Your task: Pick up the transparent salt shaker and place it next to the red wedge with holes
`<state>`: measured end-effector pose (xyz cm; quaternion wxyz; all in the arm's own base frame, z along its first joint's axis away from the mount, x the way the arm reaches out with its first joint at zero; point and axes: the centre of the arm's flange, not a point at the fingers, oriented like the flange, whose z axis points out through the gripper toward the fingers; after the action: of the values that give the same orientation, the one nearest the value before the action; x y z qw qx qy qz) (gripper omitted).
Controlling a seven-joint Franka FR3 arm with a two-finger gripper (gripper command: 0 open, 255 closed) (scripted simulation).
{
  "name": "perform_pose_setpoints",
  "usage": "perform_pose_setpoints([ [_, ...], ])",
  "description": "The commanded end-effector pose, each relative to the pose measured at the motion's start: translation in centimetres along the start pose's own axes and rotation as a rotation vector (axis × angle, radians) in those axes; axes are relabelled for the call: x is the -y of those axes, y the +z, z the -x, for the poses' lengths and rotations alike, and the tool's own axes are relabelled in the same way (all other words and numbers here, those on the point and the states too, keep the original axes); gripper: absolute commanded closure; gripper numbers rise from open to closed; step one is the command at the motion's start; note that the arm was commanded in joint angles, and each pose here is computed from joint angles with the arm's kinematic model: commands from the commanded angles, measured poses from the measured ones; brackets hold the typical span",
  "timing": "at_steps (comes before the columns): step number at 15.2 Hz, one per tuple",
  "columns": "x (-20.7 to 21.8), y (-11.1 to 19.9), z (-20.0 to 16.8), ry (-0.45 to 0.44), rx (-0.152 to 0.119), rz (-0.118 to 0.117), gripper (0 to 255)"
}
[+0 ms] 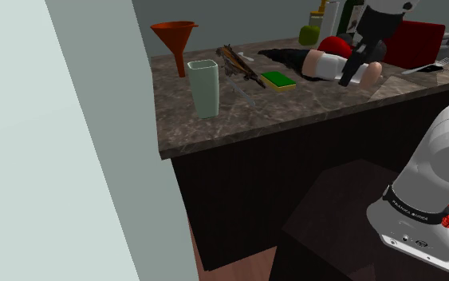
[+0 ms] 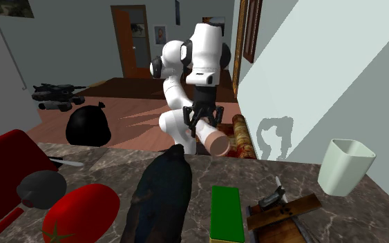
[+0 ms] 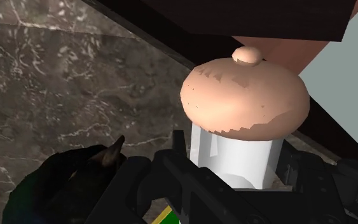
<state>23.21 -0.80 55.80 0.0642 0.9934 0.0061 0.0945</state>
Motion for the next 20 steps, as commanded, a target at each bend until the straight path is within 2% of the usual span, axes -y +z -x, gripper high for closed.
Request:
perform_pose_setpoints([
  [1, -0.2, -0.9, -0.2, 0.0, 0.0, 0.0, 255],
  [20, -1.4, -10.7, -2.1, 0.0, 0.0, 0.0, 255],
])
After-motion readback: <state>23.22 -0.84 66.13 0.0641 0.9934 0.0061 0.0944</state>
